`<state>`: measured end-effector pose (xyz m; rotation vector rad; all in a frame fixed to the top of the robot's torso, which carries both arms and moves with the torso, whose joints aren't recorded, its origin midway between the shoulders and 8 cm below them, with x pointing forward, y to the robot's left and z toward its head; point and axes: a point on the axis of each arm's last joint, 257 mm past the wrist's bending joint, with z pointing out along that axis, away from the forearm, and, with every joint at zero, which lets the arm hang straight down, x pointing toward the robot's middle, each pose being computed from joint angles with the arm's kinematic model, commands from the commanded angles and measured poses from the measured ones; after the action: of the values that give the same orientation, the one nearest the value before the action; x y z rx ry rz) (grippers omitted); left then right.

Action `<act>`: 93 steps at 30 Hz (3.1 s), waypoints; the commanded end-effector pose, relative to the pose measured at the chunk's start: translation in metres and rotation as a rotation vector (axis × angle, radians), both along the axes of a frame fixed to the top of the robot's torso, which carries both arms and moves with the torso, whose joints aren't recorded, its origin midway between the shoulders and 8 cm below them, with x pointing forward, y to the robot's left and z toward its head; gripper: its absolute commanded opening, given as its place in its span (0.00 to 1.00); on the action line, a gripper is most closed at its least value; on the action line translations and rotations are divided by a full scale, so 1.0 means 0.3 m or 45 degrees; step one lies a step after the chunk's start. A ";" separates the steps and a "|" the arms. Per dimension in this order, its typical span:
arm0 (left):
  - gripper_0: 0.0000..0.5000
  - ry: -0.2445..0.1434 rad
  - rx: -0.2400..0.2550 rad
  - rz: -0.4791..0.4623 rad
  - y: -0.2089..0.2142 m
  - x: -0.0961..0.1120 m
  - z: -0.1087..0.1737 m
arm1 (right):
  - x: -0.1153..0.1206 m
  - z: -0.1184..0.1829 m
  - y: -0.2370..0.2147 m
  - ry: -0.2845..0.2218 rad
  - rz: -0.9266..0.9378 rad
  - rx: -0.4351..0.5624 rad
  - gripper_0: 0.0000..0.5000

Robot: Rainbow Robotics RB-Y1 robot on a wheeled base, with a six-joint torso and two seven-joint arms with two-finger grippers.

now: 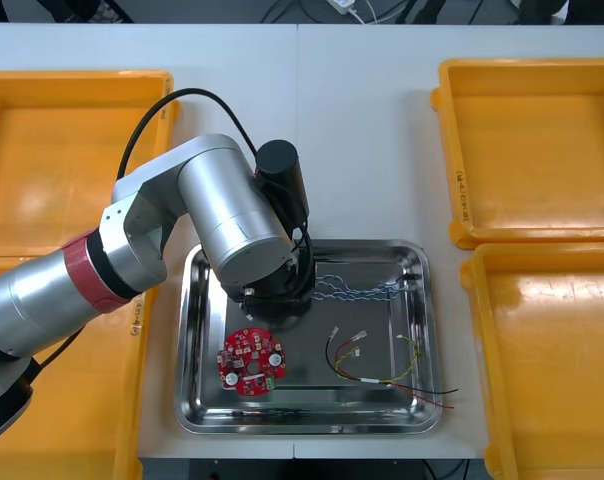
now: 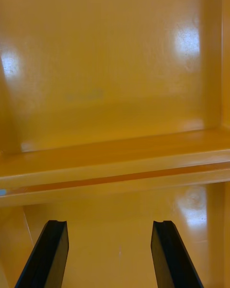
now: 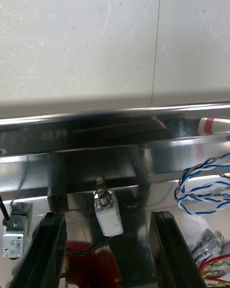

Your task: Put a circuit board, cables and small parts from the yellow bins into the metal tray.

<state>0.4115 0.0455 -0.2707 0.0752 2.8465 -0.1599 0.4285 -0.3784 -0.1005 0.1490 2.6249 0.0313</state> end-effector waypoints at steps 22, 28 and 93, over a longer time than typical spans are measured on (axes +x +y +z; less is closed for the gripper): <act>1.00 -0.097 -0.067 0.004 0.024 -0.031 0.226 | -0.006 0.077 -0.051 -0.057 -0.053 -0.028 1.00; 1.00 -0.127 -0.056 0.010 0.081 -0.032 0.310 | -0.006 0.077 -0.051 -0.057 -0.053 -0.028 1.00; 1.00 -0.311 0.071 0.149 1.059 -0.037 0.547 | -0.006 0.077 -0.051 -0.057 -0.053 -0.028 1.00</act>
<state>0.4010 0.3328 -0.1143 -0.1427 2.6207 -0.1432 0.4284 -0.3783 -0.1002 0.1482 2.6245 0.0317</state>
